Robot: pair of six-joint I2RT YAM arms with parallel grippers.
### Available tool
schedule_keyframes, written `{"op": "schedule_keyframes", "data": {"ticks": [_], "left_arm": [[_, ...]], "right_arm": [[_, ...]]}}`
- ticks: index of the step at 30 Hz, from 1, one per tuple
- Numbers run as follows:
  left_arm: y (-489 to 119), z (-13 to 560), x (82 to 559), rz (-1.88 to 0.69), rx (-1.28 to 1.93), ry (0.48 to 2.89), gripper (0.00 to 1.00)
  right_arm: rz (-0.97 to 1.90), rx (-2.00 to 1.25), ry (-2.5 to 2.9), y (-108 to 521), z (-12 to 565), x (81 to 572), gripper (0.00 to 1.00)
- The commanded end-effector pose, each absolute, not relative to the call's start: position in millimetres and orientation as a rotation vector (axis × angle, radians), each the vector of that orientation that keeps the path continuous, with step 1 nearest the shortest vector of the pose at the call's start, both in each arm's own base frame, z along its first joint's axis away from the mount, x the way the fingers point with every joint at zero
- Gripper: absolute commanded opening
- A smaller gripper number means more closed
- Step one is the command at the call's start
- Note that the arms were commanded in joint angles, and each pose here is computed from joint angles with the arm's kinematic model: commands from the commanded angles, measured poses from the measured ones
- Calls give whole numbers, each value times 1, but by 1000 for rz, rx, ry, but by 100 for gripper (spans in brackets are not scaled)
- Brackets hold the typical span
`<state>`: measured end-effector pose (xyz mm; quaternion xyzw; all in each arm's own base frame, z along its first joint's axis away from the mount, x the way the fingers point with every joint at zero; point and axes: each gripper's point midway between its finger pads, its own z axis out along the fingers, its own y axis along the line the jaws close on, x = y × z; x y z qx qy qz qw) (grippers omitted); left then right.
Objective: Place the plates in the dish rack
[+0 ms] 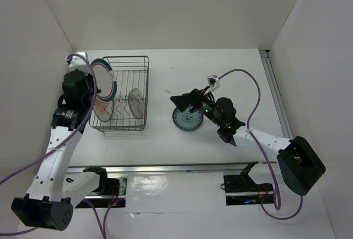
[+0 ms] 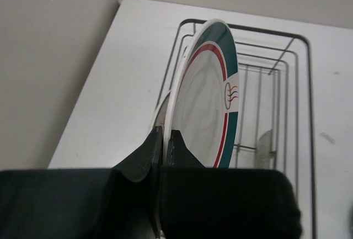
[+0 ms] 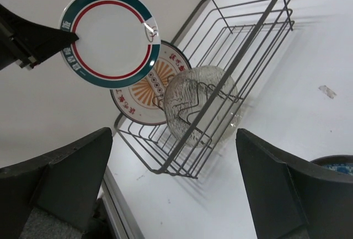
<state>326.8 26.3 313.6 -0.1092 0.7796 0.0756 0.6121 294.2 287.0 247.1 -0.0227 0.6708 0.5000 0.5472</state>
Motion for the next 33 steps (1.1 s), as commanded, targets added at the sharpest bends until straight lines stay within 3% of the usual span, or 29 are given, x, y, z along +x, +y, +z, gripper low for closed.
{"op": "schedule_keyframes", "data": {"ticks": [1,13,33], "left_arm": [[52,330,330,350,-278,1719,0],[25,316,339,410,-120,1738,0],[34,280,346,531,-179,1819,0]], "right_arm": [[1183,-120,1542,289,275,295,100],[1212,-118,1507,263,279,285,100],[1250,-86,1507,233,280,300,100]]}}
